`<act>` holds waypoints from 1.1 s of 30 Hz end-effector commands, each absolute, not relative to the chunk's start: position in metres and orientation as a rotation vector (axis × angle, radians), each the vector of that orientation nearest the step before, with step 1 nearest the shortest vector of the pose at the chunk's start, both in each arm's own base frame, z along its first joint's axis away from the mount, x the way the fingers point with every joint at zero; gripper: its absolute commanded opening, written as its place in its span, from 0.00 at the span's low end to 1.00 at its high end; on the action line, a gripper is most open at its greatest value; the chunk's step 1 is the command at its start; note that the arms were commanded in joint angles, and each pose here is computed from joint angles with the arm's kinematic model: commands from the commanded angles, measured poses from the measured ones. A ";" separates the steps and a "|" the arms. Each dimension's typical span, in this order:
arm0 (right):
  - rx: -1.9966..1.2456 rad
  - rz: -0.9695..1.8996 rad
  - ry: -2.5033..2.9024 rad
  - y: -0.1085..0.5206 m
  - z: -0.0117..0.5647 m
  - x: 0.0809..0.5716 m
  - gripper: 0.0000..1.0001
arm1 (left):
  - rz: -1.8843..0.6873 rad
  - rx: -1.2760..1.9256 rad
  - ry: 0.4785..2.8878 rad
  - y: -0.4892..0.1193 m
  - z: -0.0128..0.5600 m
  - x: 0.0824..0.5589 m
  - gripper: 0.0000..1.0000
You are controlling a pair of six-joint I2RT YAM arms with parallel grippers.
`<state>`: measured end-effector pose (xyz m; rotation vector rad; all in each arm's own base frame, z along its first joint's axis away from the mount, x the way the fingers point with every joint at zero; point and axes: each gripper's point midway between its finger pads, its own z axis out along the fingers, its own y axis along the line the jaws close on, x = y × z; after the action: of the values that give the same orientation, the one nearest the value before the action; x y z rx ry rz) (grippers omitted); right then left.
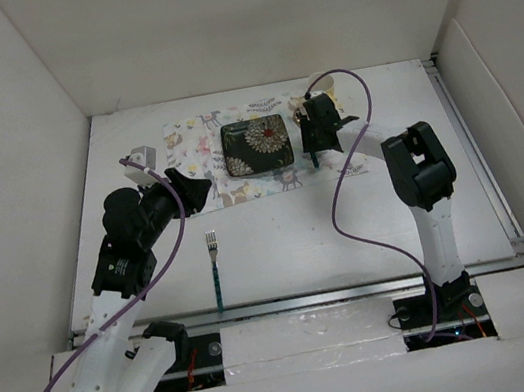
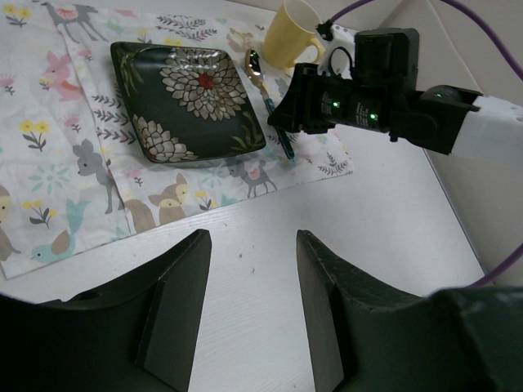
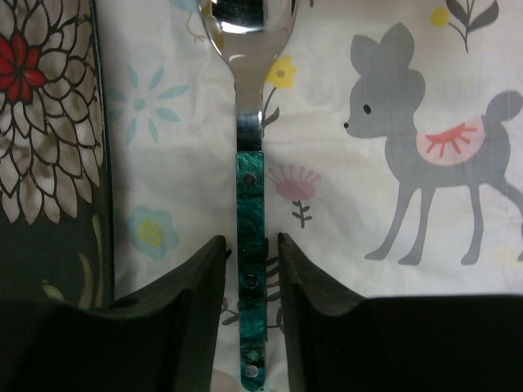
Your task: Set the dinner table for one person
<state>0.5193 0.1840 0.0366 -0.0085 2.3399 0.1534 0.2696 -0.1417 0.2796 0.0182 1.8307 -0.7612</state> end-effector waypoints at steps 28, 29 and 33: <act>-0.083 0.492 1.836 0.188 0.237 0.387 0.78 | -0.165 0.008 2.597 -0.140 0.122 0.265 0.41; -0.071 0.496 1.819 0.187 0.238 0.386 0.78 | -0.168 -0.003 2.653 -0.141 0.119 0.256 0.41; -0.082 0.537 1.816 0.180 0.240 0.387 0.77 | -0.136 -0.124 2.762 -0.132 0.099 0.235 0.46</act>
<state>0.3823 0.1813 0.2129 -0.0794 1.9053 0.4847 0.2618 -0.1429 0.1053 -0.0176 2.6533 -0.1669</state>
